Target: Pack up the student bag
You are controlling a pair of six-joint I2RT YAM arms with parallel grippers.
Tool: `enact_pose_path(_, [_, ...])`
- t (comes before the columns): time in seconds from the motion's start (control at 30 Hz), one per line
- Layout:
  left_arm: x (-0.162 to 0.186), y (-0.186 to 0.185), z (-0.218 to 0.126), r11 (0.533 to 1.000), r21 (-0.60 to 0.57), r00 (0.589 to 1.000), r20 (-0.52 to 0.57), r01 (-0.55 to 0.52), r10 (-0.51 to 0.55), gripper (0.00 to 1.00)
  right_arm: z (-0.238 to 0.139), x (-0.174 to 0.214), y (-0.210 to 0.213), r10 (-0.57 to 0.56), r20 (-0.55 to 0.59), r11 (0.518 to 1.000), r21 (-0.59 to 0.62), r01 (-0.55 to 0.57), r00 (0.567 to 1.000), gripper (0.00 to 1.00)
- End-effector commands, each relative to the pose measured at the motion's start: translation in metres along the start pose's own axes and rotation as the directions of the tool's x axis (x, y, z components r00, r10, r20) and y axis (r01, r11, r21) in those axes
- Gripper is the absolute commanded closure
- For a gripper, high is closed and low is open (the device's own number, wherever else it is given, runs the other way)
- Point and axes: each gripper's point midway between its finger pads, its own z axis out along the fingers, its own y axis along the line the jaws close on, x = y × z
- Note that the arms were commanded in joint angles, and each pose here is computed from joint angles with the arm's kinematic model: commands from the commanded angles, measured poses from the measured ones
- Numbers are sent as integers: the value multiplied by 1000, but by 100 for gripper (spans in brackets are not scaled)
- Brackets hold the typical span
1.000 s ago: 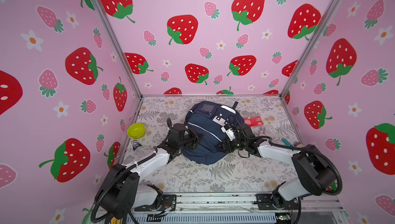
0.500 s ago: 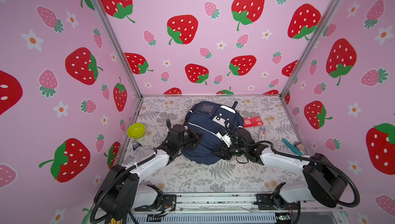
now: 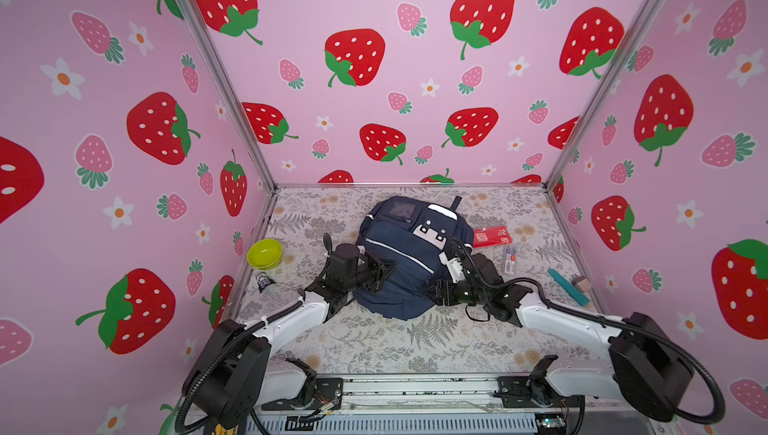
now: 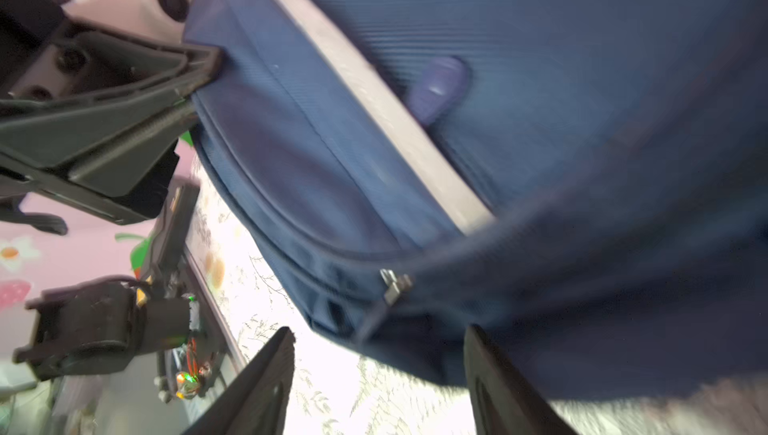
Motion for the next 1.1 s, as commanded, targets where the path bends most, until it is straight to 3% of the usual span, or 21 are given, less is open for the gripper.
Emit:
enact_pose_path(0.0, [12, -39, -4, 992, 109, 998, -21, -57, 59, 100, -17, -21, -8, 195, 179, 978, 35, -204, 964, 33])
enact_pose_path(0.23, [15, -35, -2, 993, 97, 998, -28, -61, 64, 100, -10, -32, 1, 109, 158, 987, 100, -126, 981, 45])
enact_pose_path(0.47, [15, -34, -4, 994, 92, 998, -24, -60, 63, 100, 8, -20, 12, 43, 89, 991, 119, -54, 995, 59])
enact_pose_path(0.7, [18, -32, -2, 994, 86, 997, -32, -60, 63, 100, 21, -6, 0, 32, 33, 976, 214, -39, 999, 68])
enact_pose_path(0.93, [20, -26, -2, 995, 70, 997, -31, -71, 74, 100, 21, -3, 6, 19, 10, 977, 213, -21, 1000, 94])
enact_pose_path(1.0, [23, -30, 0, 991, 75, 992, -50, -114, 118, 100, 16, -1, 7, 14, 8, 975, 224, -16, 1000, 100])
enact_pose_path(1.03, [25, -32, 0, 987, 65, 987, -67, -144, 148, 99, 13, -1, 7, 14, 7, 974, 227, -15, 1000, 100])
enact_pose_path(1.07, [27, -33, 1, 980, 31, 976, -94, -195, 197, 84, 9, 0, 6, 11, 7, 973, 229, -12, 1000, 100])
